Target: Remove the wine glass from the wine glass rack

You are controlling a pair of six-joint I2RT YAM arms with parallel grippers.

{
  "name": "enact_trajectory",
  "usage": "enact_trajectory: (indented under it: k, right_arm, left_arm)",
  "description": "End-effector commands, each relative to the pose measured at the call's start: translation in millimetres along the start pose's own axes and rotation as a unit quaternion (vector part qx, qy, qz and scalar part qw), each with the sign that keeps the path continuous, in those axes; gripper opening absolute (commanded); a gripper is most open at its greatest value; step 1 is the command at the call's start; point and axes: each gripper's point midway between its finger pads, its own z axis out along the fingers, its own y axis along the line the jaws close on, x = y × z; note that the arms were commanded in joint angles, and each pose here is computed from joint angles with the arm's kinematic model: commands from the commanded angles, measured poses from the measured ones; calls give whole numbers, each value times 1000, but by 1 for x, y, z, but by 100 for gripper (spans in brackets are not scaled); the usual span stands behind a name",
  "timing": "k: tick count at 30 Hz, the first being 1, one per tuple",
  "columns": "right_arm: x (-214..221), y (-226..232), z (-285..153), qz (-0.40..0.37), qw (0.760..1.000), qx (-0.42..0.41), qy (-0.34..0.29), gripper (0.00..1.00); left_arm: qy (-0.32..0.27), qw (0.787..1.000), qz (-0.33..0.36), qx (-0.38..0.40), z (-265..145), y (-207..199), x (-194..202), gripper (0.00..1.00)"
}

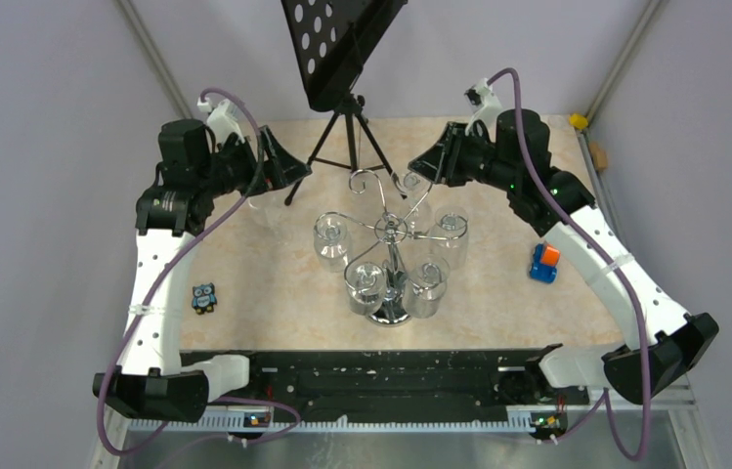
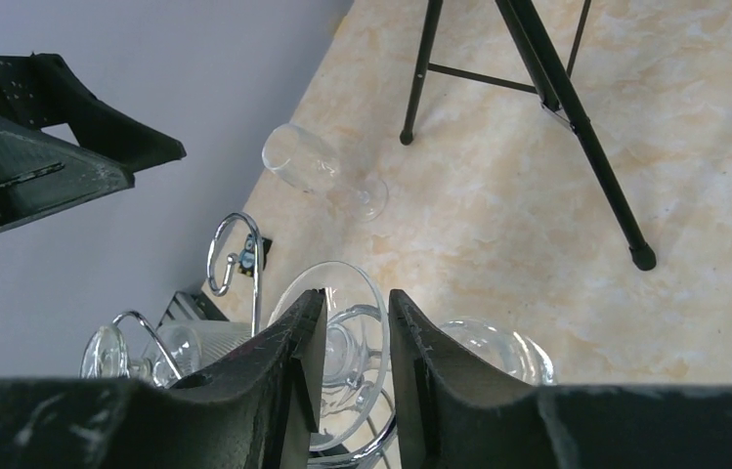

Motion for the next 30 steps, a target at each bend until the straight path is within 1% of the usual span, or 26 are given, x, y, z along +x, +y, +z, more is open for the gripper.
enact_trajectory:
  k: [1,10,14,18,22,25,27,30]
  right_arm:
    - [-13,18,-6,3,999,-39,-20,31]
    - [-8,28,-5,29,997,-66,-7,30]
    - [-5,39,-6,54,994,-95,3,32]
    - [1,41,-3,68,992,-104,17,34]
    - [7,44,-3,77,990,-116,29,33]
    - [6,45,-5,79,989,-120,27,28]
    - [6,45,-5,79,989,-119,26,19]
    - [5,39,-2,82,991,-103,20,3]
  left_arm:
    - [-19,999,30,-35,-7,9,-9,97]
    - [-15,998,32,-44,-7,13,-8,97]
    - [-16,998,33,-48,-7,15,-9,97]
    - [-18,998,33,-48,-6,14,-10,97]
    - [-17,998,34,-50,-6,15,-10,97]
    - [-17,998,34,-50,-6,15,-10,97]
    - [-17,998,34,-50,-6,15,-11,97]
    - [-17,998,34,-50,-6,15,-11,97]
